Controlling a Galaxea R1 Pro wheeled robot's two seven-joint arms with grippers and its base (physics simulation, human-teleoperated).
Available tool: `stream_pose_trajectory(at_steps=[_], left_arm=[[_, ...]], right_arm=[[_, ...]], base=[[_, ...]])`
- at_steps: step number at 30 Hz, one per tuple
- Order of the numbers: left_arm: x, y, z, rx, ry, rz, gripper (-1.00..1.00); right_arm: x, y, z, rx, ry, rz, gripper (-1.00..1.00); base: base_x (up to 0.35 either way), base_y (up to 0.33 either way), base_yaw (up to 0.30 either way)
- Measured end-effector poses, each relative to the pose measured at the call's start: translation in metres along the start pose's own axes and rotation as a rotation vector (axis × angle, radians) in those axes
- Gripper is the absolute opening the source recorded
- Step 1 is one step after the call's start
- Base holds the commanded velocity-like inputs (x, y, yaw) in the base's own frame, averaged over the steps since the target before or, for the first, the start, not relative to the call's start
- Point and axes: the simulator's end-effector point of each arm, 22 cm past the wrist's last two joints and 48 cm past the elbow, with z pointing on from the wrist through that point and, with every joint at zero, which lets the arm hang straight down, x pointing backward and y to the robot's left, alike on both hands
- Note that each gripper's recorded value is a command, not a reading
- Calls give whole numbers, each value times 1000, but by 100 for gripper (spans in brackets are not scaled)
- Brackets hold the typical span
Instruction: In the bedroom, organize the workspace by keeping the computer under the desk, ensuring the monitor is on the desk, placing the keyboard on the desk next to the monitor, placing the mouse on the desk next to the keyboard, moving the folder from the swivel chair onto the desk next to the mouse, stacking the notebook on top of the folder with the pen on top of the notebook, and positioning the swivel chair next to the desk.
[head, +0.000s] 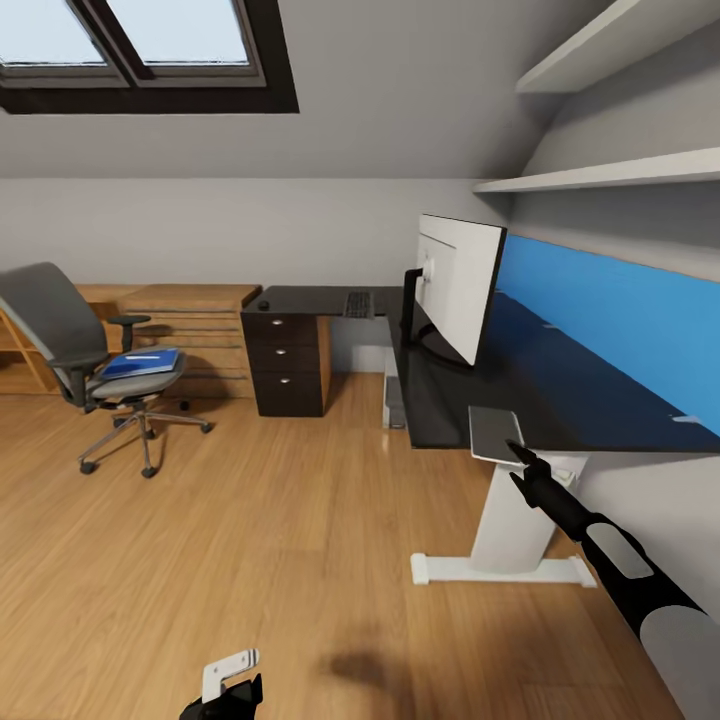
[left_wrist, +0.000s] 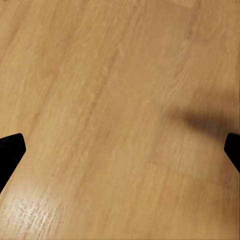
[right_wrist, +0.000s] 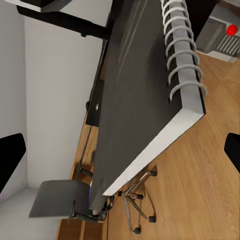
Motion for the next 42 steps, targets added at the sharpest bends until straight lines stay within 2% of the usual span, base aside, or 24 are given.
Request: stream_pose_trajectory(at_steps=[42], left_arm=[[4,2,4,-9,0,0,100]], right_arm=[[0,-10,-2,9,-4,-2,100]], base=[[14,0,0]])
